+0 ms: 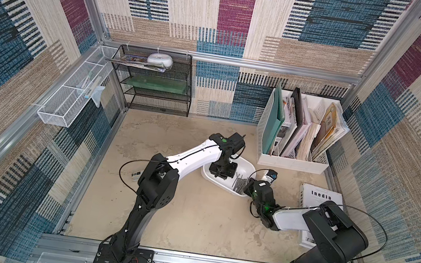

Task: Put the nails on the desktop into the storage box
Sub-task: Place the nail in the storage box.

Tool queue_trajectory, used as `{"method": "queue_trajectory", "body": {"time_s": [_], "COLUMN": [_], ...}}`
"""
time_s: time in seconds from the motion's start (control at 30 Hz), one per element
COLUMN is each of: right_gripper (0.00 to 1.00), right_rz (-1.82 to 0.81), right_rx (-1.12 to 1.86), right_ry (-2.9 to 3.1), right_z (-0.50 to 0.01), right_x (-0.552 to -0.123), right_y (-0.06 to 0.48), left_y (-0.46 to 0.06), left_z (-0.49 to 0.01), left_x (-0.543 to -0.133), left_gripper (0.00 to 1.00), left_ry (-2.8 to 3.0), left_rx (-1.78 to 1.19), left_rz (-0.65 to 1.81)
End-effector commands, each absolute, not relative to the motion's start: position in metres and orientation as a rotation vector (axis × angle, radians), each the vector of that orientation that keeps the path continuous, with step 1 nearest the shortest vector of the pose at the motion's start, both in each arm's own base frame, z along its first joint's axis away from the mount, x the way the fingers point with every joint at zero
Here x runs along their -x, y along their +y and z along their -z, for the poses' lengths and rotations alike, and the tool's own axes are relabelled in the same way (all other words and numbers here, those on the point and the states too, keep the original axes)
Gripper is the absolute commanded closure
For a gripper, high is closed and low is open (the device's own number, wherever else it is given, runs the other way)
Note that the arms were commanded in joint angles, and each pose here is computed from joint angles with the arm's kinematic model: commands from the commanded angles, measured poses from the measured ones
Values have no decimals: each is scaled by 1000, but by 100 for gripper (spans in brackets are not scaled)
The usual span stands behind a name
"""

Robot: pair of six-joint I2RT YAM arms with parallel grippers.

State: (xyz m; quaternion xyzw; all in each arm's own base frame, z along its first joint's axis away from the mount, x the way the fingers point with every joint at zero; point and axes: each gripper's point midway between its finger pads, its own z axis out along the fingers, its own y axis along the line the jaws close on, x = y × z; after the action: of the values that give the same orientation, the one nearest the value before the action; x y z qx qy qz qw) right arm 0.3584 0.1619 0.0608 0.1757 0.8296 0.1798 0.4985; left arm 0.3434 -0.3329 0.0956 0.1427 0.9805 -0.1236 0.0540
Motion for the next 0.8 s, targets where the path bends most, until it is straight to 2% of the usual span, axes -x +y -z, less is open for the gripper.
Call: {"method": "queue_trajectory", "body": {"time_s": [0.0, 0.07, 0.17, 0.27, 0.4, 0.53, 0.67, 0.77], "right_gripper": [100, 100, 100, 100, 100, 100, 100, 100], "right_rz": [-394, -395, -386, -383, -386, -391, -460, -420], "right_rx": [-403, -400, -399, -405, -406, -406, -435, -438], "right_ry": [2051, 2051, 2052, 2052, 2053, 2052, 1947, 2016], "right_z": [-51, -52, -52, -52, -52, -51, -70, -56], "right_x": [-355, -356, -355, -354, -354, -352, -343, -351], "right_y": [160, 161, 160, 158, 158, 158, 149, 146], "left_y": [-333, -333, -336, -336, -337, -336, -319, -295], "left_z": [-89, -85, -83, -89, -108, -153, -199, -216], "left_x": [-338, -338, -334, -333, -334, -334, -330, -320], "left_gripper": [99, 92, 75, 68, 66, 65, 64, 64], "left_ry": [3013, 3026, 3045, 3036, 3003, 2908, 2806, 2779], "left_rx": [-431, -427, -417, -408, -395, -382, -366, -342], "left_rz": [387, 383, 414, 429, 471, 536, 569, 573]}}
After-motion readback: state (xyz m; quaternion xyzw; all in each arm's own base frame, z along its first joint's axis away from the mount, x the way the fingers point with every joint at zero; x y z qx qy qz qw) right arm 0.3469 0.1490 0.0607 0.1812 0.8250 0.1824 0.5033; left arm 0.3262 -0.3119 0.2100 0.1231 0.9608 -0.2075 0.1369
